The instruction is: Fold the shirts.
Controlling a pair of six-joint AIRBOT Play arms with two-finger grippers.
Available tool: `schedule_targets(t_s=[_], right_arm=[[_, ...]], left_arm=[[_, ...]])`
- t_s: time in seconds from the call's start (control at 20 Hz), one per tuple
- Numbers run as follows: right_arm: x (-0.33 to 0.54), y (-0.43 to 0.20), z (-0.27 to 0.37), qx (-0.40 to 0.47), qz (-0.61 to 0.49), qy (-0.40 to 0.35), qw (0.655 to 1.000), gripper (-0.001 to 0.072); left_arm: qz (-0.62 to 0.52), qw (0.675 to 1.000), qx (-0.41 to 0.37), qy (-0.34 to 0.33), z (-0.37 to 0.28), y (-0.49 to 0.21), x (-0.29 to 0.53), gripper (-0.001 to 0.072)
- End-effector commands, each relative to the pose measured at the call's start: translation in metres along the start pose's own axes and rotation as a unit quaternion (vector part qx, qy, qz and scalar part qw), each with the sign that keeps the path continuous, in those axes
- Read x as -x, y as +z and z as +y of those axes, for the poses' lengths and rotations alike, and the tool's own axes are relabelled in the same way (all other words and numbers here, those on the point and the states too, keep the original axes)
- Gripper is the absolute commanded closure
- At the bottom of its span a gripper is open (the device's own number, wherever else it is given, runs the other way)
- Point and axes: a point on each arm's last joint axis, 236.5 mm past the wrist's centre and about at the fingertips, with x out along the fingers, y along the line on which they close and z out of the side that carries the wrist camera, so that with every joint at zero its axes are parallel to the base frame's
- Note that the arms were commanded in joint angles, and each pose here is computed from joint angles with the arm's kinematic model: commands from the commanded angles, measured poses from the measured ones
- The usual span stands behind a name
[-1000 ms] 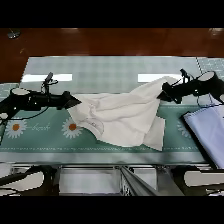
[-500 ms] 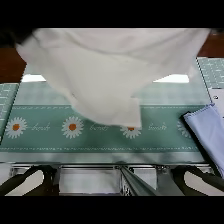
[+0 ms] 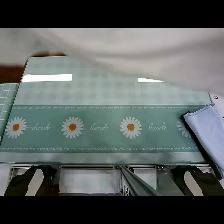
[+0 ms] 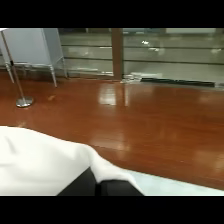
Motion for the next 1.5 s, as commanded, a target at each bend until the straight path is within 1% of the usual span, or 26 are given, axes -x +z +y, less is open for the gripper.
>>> schedule_targets(t_s=[0.0, 0.1, 0.25, 0.35, 0.4, 0.55, 0.65, 0.75, 0.85, 0.95, 1.05, 1.2, 1.25, 1.3, 1.35, 1.4, 1.45], right_arm=[[0.047, -0.038, -0.006, -0.005, 0.054, -0.065, 0.996, 0.0697], [0.047, -0.072, -0.003, -0.021, 0.118, -0.054, 0.991, 0.0697], [0.028, -0.119, 0.011, -0.056, 0.198, 0.003, 0.978, 0.0697], [0.007, -0.162, 0.008, -0.095, 0.253, 0.028, 0.963, 0.0697], [-0.006, -0.186, 0.001, -0.115, 0.278, 0.027, 0.953, 0.0697], [-0.056, -0.264, -0.025, -0.195, 0.329, 0.025, 0.923, 0.0697], [-0.091, -0.310, -0.045, -0.242, 0.340, 0.014, 0.909, 0.0696], [-0.131, -0.344, -0.073, -0.278, 0.335, -0.010, 0.900, 0.0697], [-0.171, -0.363, -0.098, -0.307, 0.326, -0.024, 0.894, 0.0697], [-0.210, -0.378, -0.119, -0.345, 0.313, -0.031, 0.884, 0.0696], [-0.248, -0.390, -0.129, -0.386, 0.308, -0.018, 0.870, 0.0697], [-0.295, -0.410, -0.140, -0.438, 0.318, 0.002, 0.841, 0.0696], [-0.306, -0.415, -0.145, -0.443, 0.324, 0.005, 0.836, 0.0685], [-0.316, -0.416, -0.148, -0.452, 0.328, 0.012, 0.829, 0.0369], [-0.322, -0.413, -0.148, -0.459, 0.333, 0.023, 0.823, 0.0087], [-0.324, -0.405, -0.151, -0.459, 0.336, 0.036, 0.821, 0.0087], [-0.321, -0.395, -0.155, -0.453, 0.339, 0.046, 0.823, 0.0088]], left_arm=[[-0.017, 0.988, -0.044, 0.145, 0.019, 0.009, 0.061, 0.0677], [-0.007, 0.988, -0.041, 0.148, 0.023, 0.003, 0.059, 0.0677], [0.049, 0.993, 0.012, 0.109, 0.037, -0.039, 0.022, 0.0677], [0.113, 0.988, 0.062, 0.084, 0.053, -0.091, -0.012, 0.0677], [0.149, 0.982, 0.091, 0.069, 0.060, -0.121, -0.029, 0.0677], [0.255, 0.953, 0.162, 0.018, 0.065, -0.216, -0.079, 0.0677], [0.309, 0.933, 0.186, -0.001, 0.065, -0.271, -0.112, 0.0677], [0.338, 0.918, 0.203, 0.022, 0.078, -0.310, -0.144, 0.0677], [0.347, 0.912, 0.217, 0.028, 0.087, -0.339, -0.175, 0.0677], [0.373, 0.894, 0.247, 0.030, 0.082, -0.373, -0.195, 0.0677], [0.404, 0.879, 0.253, 0.020, 0.072, -0.401, -0.204, 0.0676], [0.441, 0.853, 0.278, -0.005, 0.043, -0.425, -0.207, 0.0676], [0.451, 0.847, 0.283, -0.014, 0.035, -0.428, -0.205, 0.0646], [0.456, 0.844, 0.283, -0.017, 0.033, -0.429, -0.203, 0.0390], [0.466, 0.838, 0.284, -0.017, 0.034, -0.431, -0.198, 0.0021], [0.485, 0.828, 0.280, -0.015, 0.038, -0.435, -0.188, 0.0005], [0.513, 0.814, 0.274, -0.010, 0.045, -0.439, -0.172, 0.0006]])
